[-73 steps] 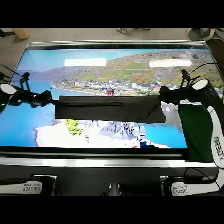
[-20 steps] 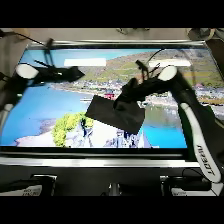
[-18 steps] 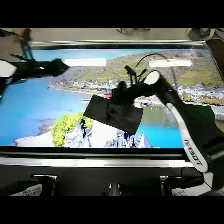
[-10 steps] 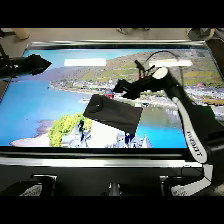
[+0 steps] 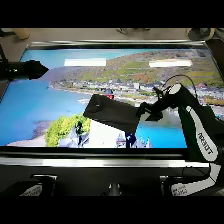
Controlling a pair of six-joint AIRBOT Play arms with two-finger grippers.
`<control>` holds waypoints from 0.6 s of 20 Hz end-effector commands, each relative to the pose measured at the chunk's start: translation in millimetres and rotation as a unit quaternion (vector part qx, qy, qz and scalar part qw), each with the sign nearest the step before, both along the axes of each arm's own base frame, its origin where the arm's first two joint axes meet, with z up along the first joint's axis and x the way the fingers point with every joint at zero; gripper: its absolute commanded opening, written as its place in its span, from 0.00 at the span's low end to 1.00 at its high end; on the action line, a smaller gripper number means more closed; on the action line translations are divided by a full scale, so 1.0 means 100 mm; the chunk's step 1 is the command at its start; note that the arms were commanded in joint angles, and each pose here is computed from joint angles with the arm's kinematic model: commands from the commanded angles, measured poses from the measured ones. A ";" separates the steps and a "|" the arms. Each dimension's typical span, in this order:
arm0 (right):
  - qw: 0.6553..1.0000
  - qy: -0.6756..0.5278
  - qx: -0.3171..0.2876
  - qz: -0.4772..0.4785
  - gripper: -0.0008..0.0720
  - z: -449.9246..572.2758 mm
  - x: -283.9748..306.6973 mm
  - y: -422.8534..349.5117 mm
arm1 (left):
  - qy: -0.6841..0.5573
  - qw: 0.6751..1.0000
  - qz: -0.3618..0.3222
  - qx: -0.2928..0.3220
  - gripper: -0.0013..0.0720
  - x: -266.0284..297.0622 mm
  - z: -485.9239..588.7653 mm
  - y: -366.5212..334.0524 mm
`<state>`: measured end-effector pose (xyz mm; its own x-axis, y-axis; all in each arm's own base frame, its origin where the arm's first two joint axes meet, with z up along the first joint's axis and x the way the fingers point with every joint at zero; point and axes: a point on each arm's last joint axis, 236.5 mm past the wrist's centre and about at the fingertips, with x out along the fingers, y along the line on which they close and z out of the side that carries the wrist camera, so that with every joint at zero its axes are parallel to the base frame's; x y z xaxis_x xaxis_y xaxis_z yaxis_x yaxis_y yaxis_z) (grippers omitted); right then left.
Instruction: Fold the shirts.
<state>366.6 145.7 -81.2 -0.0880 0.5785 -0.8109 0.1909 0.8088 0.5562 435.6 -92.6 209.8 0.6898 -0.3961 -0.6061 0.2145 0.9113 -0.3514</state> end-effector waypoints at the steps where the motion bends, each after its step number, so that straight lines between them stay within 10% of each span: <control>1: 0.999 0.019 0.044 -0.021 0.93 -0.24 -0.08 0.33 | 0.010 1.000 -0.001 0.003 0.05 -0.03 -0.03 0.01; 2: 0.999 0.016 0.049 -0.019 0.85 -0.26 -0.08 0.44 | 0.009 1.000 -0.001 0.003 0.05 -0.03 -0.03 0.01; 4: 0.997 -0.005 0.072 -0.008 0.05 -0.17 -0.02 0.62 | 0.008 1.000 -0.001 0.003 0.05 -0.03 -0.03 0.01; 12: 0.965 -0.199 0.050 -0.165 0.05 1.62 1.22 -1.19 | 0.008 1.000 -0.002 0.010 0.05 0.01 -0.07 0.03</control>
<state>467.6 107.0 26.3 0.2717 0.6751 -0.6859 0.1013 0.6886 0.7180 434.0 -91.5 204.6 0.6768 -0.3915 -0.6234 0.2093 0.9142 -0.3469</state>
